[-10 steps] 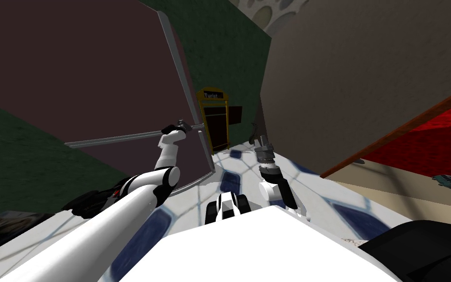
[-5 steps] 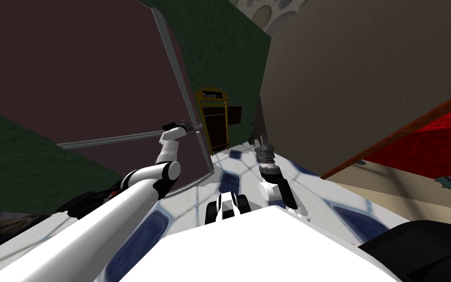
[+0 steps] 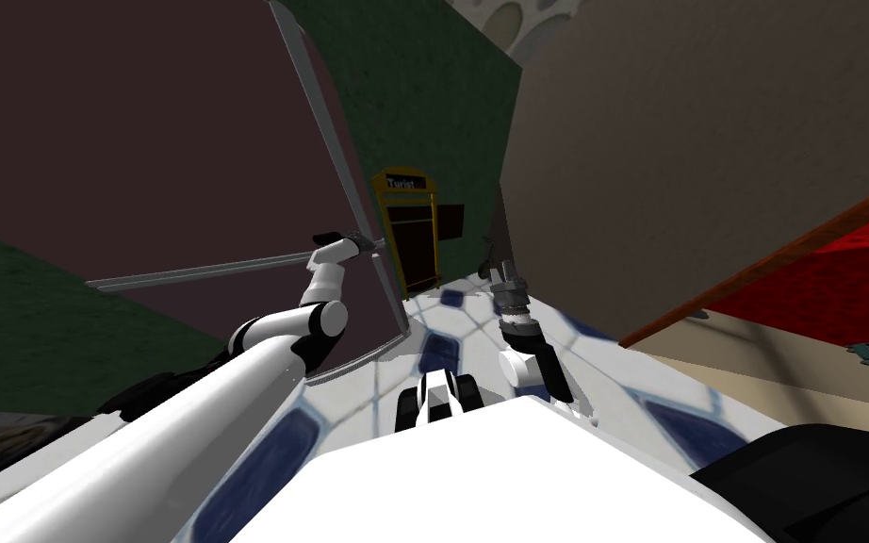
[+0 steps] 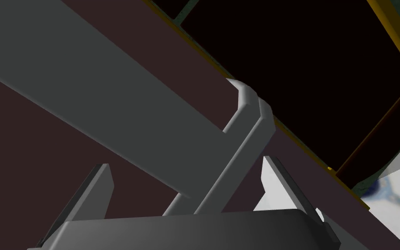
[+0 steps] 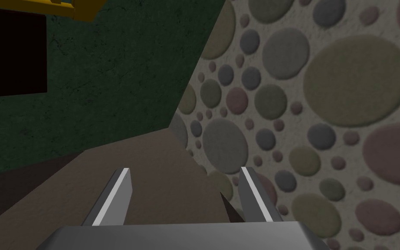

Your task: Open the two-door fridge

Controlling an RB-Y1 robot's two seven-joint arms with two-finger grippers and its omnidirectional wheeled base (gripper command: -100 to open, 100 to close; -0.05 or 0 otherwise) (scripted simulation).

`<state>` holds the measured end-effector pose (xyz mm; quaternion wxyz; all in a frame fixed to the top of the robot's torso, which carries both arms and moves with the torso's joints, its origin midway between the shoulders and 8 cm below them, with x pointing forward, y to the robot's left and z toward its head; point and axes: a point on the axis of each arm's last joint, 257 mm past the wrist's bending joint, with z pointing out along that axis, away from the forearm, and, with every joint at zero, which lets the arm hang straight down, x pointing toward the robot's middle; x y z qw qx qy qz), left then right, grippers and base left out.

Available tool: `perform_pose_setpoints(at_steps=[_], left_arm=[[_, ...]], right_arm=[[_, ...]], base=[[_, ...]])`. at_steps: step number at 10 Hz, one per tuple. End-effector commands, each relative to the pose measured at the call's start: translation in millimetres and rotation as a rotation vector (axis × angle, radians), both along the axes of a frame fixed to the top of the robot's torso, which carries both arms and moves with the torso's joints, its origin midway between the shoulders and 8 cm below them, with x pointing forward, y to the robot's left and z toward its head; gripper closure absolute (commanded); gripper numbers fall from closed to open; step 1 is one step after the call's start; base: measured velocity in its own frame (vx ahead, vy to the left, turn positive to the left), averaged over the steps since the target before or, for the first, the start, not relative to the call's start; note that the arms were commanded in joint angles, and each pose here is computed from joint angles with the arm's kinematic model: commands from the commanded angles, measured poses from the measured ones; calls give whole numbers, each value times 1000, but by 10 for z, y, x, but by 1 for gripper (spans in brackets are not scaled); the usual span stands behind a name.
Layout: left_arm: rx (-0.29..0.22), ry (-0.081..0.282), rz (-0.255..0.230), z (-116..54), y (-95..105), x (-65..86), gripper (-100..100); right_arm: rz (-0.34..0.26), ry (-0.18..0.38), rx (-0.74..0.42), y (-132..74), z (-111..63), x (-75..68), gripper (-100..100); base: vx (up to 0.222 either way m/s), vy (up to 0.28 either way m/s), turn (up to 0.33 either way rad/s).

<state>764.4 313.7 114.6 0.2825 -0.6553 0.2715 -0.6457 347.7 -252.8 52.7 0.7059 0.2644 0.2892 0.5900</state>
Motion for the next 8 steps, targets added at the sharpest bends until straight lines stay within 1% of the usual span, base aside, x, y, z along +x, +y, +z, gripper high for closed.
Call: perform_pose_setpoints(at_steps=[1,2,3,4,5,6,7,8], left_arm=[[1,3,2,50,23,-6,-100],[0,2,1,32,8,-1,-100],[0,2,1,39,9,-2,100],[0,-1,-25,64,-149,7,100],[0,-1,-53,68,-322,15,100],[0,-1,-53,68,-322,15,100],[0,-1,-81,73,-496,19,100],[0,-1,-81,73,-496,19,100]], right_arm=[[0,0,0,0,0,0,0],[0,0,0,0,0,0,0],[0,0,0,0,0,0,0],[0,0,0,0,0,0,0],[0,0,0,0,0,0,0],[0,0,0,0,1,1,0],[0,0,0,0,1,1,0],[0,0,0,0,1,1,0]], base=[[99,2,-20],[64,3,-3],[10,2,15],[-78,92,-31],[-244,197,-107],[-292,184,-104],[-337,187,-66],[-225,154,-68]])
